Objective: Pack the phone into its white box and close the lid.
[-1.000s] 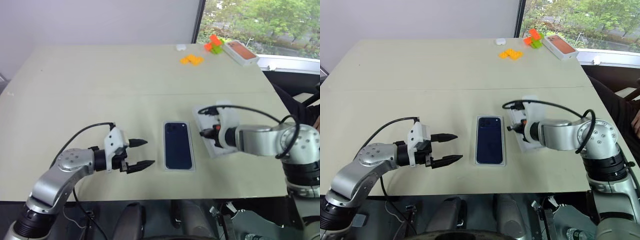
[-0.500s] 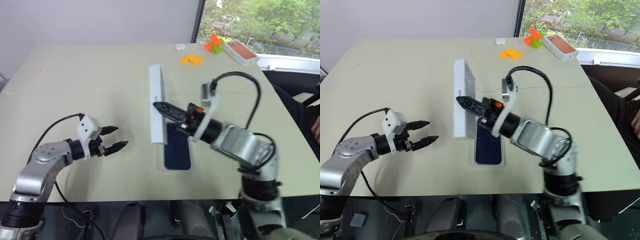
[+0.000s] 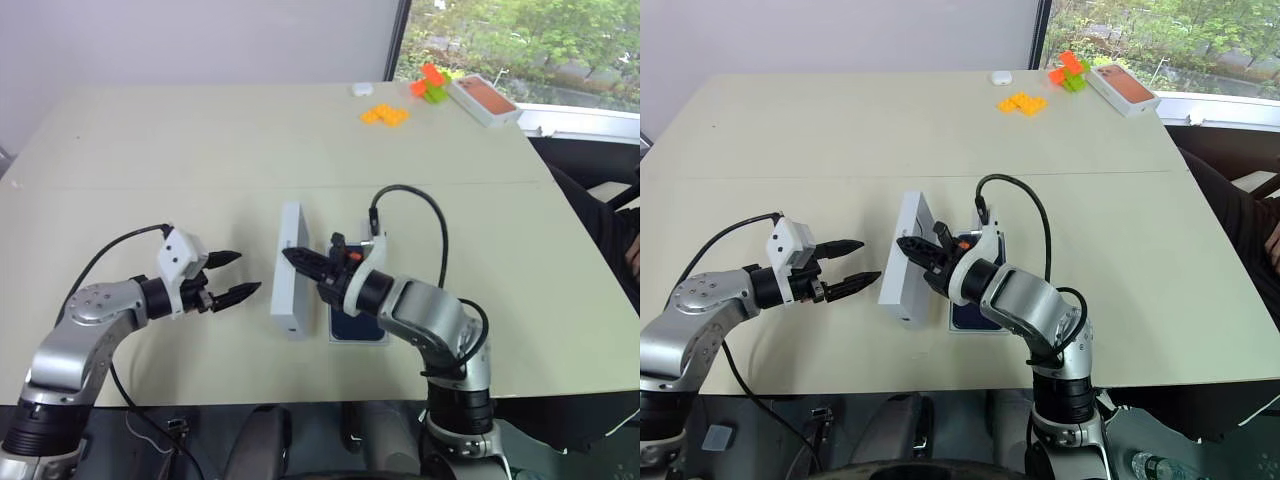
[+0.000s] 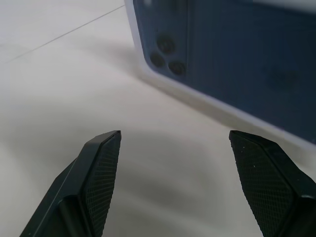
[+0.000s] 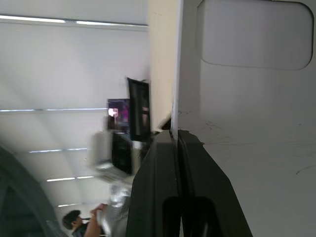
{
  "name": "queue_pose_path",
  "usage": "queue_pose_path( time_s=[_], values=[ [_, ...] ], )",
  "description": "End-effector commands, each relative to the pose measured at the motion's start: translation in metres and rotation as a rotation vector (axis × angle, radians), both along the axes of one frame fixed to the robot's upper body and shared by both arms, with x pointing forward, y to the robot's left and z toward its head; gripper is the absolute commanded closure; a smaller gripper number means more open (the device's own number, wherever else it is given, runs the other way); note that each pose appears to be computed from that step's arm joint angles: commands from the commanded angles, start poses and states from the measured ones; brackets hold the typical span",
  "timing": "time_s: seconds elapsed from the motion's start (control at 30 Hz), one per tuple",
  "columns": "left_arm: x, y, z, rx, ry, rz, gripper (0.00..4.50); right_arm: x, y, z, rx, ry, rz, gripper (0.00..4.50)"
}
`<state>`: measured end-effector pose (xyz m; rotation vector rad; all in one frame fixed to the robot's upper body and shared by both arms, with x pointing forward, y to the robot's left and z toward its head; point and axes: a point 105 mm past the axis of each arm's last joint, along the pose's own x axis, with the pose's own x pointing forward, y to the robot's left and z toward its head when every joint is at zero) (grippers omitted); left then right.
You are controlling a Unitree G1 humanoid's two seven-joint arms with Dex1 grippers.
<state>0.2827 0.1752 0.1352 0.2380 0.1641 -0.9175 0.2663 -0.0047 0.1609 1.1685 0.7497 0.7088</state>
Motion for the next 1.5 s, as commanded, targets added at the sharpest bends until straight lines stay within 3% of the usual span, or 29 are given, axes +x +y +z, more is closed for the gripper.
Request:
queue_pose_path(
  time_s=[0.03, 0.1, 0.17, 0.33, 0.57, 0.8, 1.1, 1.3, 1.43, 1.47, 1.5],
  values=[
    [-0.001, -0.007, 0.011, -0.008, -0.041, -0.028, 0.77, 0.001, -0.005, 0.003, 0.006, -0.011, -0.001, 4.47],
    [-0.001, -0.012, 0.011, -0.012, -0.043, -0.042, 0.77, 0.001, -0.009, 0.000, -0.020, -0.022, 0.000, 4.47],
    [0.000, -0.016, 0.011, -0.016, -0.047, -0.057, 0.77, 0.003, -0.013, 0.001, -0.025, -0.035, -0.007, 3.89],
    [0.000, -0.029, 0.012, -0.042, -0.053, -0.090, 0.77, 0.011, -0.036, 0.016, -0.073, -0.163, -0.035, 1.56],
    [-0.001, -0.054, 0.012, -0.068, -0.067, -0.159, 0.77, 0.009, -0.077, 0.036, -0.281, -0.429, 0.071, 1.56],
    [-0.004, -0.093, 0.015, -0.094, -0.080, -0.271, 0.77, 0.017, -0.119, 0.040, -0.773, -0.783, 0.152, 1.56],
    [-0.008, -0.116, 0.015, -0.088, -0.083, -0.363, 0.77, 0.025, -0.126, 0.027, -0.909, -0.938, 0.194, 1.56],
    [0.009, -0.085, 0.059, -0.268, -0.132, -0.177, 0.77, 0.030, -0.135, 0.022, -1.030, -1.007, 0.210, 1.56],
    [0.022, -0.043, 0.046, -0.142, -0.129, 0.014, 0.77, 0.031, -0.138, 0.020, -1.082, -1.063, 0.234, 1.56],
    [0.028, -0.032, 0.037, -0.102, -0.088, 0.081, 0.77, 0.030, -0.137, 0.019, -1.084, -1.071, 0.254, 1.79],
    [0.032, -0.021, 0.029, -0.091, -0.044, 0.144, 1.19, 0.029, -0.136, 0.016, -1.086, -1.083, 0.279, 2.09]
  ],
)
